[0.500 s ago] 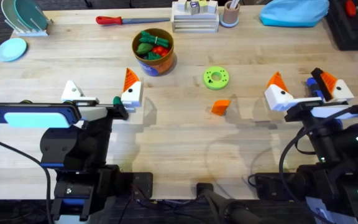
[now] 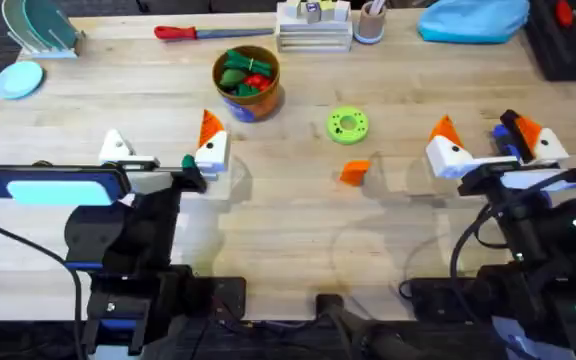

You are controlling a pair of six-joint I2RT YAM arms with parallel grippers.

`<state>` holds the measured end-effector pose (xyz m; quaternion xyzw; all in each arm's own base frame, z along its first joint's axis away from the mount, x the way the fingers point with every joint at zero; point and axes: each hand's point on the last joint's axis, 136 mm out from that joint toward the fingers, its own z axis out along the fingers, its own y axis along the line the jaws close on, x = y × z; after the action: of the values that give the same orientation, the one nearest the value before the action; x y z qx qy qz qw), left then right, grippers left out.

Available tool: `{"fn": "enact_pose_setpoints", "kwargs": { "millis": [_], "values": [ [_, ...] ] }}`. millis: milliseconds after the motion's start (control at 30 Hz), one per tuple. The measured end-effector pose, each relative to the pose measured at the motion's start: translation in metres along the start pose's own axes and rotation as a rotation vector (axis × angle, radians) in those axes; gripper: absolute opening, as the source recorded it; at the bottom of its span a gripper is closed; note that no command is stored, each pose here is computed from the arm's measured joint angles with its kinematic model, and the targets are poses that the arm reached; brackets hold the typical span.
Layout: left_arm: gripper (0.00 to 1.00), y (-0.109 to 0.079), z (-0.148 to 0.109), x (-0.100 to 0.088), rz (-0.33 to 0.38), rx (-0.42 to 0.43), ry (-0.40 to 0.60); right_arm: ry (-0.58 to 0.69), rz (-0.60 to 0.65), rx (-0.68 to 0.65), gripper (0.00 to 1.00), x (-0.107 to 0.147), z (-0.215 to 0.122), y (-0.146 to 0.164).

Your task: Pick up the gripper from the table and insert it into the empty holder that is missing its gripper. Then pick up a screw, insert it into the mounting hole, and use the screwdriver to tighten it. Finally, clean up the table by picking up the vegetable and placing it into the bucket.

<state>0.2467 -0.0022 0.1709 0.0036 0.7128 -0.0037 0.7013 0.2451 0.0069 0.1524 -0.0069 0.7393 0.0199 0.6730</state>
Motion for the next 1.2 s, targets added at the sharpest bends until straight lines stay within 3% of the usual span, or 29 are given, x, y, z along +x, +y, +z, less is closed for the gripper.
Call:
{"fn": "enact_pose_setpoints", "kwargs": {
  "millis": [200,333,667,867,967,1200],
  "values": [
    [0.993,-0.001,-0.001,-0.015,-0.022,0.007,-0.057,0.003,0.041,-0.058,0.991,-0.002,-0.001,0.01],
    [0.993,-0.001,-0.005,-0.016,-0.063,0.006,0.004,0.071,0.061,-0.09,0.991,-0.008,-0.01,0.017],
    [0.992,-0.001,-0.038,-0.064,-0.093,-0.009,0.324,0.175,0.08,-0.129,0.991,-0.085,-0.028,0.026],
    [0.992,-0.003,-0.037,-0.076,-0.096,-0.014,0.588,0.369,0.108,-0.165,0.991,-0.092,-0.016,0.034],
    [0.992,-0.012,-0.02,-0.068,-0.118,0.035,0.679,0.453,0.12,-0.166,0.992,-0.083,-0.009,0.034],
    [0.993,-0.027,-0.011,-0.008,-0.195,0.086,0.991,0.513,0.129,-0.169,0.991,-0.071,-0.002,0.035]
  ]
}}
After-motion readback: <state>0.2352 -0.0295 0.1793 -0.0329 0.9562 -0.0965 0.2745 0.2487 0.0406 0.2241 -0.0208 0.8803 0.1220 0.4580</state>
